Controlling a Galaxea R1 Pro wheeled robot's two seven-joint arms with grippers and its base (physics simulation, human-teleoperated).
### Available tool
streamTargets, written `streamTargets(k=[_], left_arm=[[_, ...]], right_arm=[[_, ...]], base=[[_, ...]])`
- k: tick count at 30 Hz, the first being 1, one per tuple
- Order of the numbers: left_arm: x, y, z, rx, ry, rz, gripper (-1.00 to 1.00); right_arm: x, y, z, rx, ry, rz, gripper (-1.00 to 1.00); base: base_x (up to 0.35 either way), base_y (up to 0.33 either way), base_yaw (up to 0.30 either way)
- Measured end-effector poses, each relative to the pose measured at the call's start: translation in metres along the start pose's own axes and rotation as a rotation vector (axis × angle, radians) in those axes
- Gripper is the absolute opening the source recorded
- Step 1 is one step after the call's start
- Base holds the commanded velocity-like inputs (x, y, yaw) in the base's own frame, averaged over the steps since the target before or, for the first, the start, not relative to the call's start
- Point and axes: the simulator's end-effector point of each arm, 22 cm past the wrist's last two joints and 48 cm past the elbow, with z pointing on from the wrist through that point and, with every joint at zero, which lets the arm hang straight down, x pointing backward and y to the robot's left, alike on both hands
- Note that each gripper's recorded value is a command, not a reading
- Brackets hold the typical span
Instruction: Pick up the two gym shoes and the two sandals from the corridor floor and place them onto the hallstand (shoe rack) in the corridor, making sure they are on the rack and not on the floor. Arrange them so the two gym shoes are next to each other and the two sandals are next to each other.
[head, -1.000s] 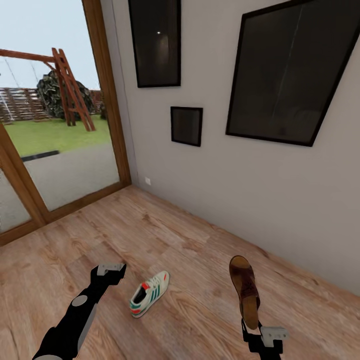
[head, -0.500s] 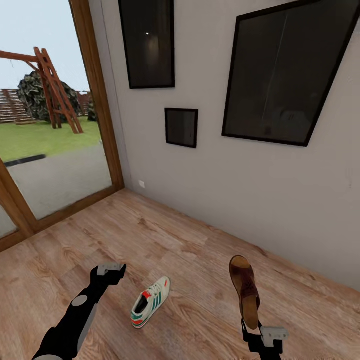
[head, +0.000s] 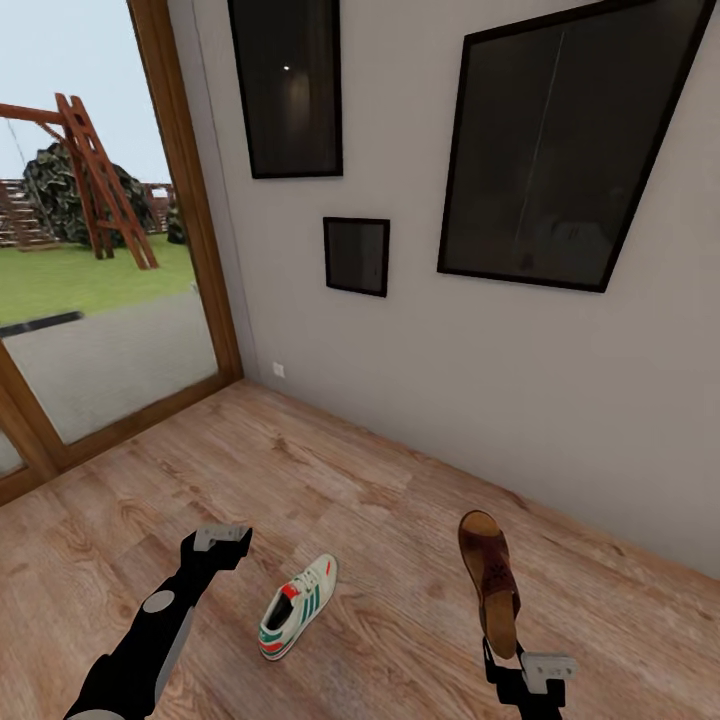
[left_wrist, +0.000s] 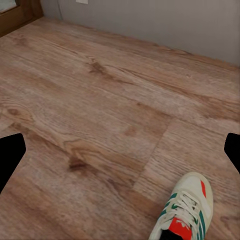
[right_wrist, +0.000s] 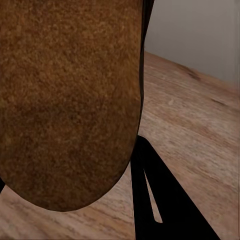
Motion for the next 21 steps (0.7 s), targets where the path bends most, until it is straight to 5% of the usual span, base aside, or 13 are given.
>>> streamTargets(k=[16, 21], left_arm=[[0.001, 0.001, 0.000, 0.002, 0.004, 0.006, 1.00], [0.012, 0.022, -0.003, -0.007, 0.029, 0.057, 1.00]], right_arm=[[0.000, -0.001, 0.000, 0.000, 0.000, -0.002, -1.00], [0.000, -0.001, 0.000, 0.001, -0.001, -0.002, -1.00]], base=[[0.104, 0.133, -0.121], [0.018, 0.018, -0.023]])
